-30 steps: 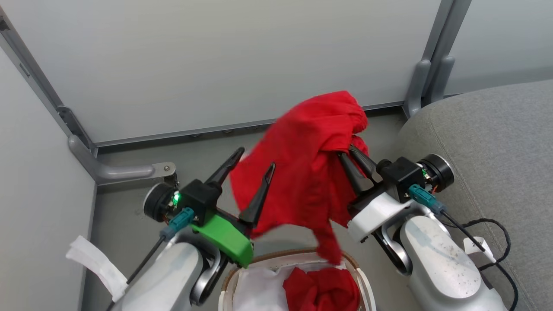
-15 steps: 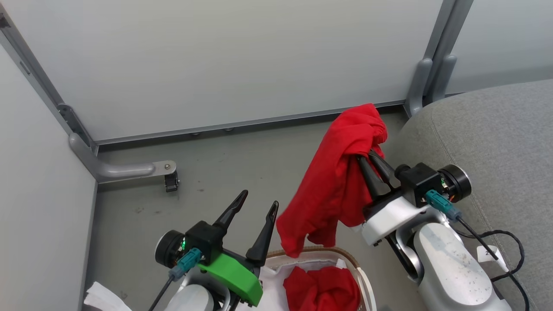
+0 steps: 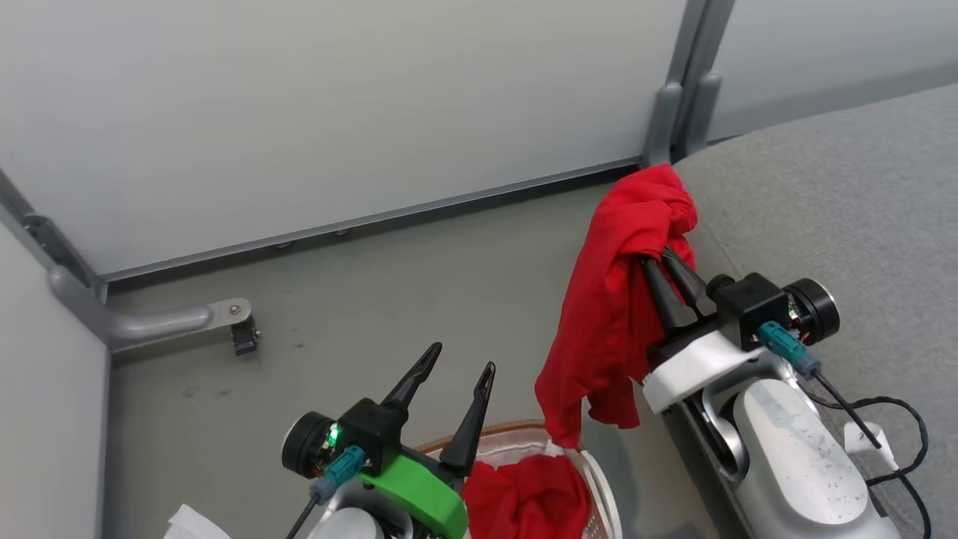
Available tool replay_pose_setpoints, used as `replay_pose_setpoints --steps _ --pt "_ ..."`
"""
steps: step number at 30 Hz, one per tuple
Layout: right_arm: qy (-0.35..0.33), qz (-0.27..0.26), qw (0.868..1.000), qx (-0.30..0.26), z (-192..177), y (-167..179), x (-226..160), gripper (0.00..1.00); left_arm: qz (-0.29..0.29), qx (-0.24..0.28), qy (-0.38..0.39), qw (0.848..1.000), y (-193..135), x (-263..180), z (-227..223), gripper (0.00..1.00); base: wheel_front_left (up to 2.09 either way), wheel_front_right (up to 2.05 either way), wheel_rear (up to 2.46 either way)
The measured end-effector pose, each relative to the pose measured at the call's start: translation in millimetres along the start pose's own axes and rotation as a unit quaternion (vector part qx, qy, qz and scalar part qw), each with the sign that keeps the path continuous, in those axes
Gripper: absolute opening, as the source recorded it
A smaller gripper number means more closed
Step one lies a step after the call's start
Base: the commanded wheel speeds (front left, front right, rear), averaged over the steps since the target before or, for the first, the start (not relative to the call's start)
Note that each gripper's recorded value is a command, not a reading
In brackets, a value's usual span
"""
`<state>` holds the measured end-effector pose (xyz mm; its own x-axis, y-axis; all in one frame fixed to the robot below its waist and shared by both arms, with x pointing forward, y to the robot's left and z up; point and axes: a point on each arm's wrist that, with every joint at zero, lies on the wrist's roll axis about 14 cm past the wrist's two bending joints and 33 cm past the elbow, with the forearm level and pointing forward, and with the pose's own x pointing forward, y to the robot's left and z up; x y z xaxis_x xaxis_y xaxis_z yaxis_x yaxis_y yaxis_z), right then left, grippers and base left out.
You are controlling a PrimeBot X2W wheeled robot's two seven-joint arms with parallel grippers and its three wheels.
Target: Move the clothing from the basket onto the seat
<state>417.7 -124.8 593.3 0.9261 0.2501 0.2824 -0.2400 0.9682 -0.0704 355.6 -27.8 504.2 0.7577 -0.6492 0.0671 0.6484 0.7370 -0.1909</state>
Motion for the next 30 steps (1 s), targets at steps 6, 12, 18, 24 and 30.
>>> replay_pose_setpoints --steps 6,12,18,24,30 --pt "0.006 -0.062 0.998 -0.02 1.6 -43.0 -21.5 0.0 -0.054 -0.007 0.008 0.999 -29.3 19.7 -7.5 1.0 0.0 0.0 0.0" --pt "0.017 -0.133 0.99 -0.036 1.6 -88.8 -49.7 0.0 -0.116 -0.016 0.017 0.993 -62.4 40.6 -15.8 1.0 0.0 0.0 0.0" --pt "0.031 -0.187 0.981 -0.044 -0.6 -121.8 -75.5 0.0 -0.165 -0.03 0.032 0.985 -88.9 53.4 -29.0 1.0 0.0 0.0 0.0" --pt "0.051 -0.214 0.974 -0.05 -10.6 -137.9 -87.7 0.0 -0.189 -0.043 0.048 0.98 -97.4 60.6 -43.7 1.0 0.0 0.0 0.0" --pt "0.047 -0.243 0.967 -0.063 -7.1 -162.2 -85.9 0.0 -0.195 -0.051 0.057 0.978 -95.3 63.8 -53.3 1.0 0.0 0.0 0.0"
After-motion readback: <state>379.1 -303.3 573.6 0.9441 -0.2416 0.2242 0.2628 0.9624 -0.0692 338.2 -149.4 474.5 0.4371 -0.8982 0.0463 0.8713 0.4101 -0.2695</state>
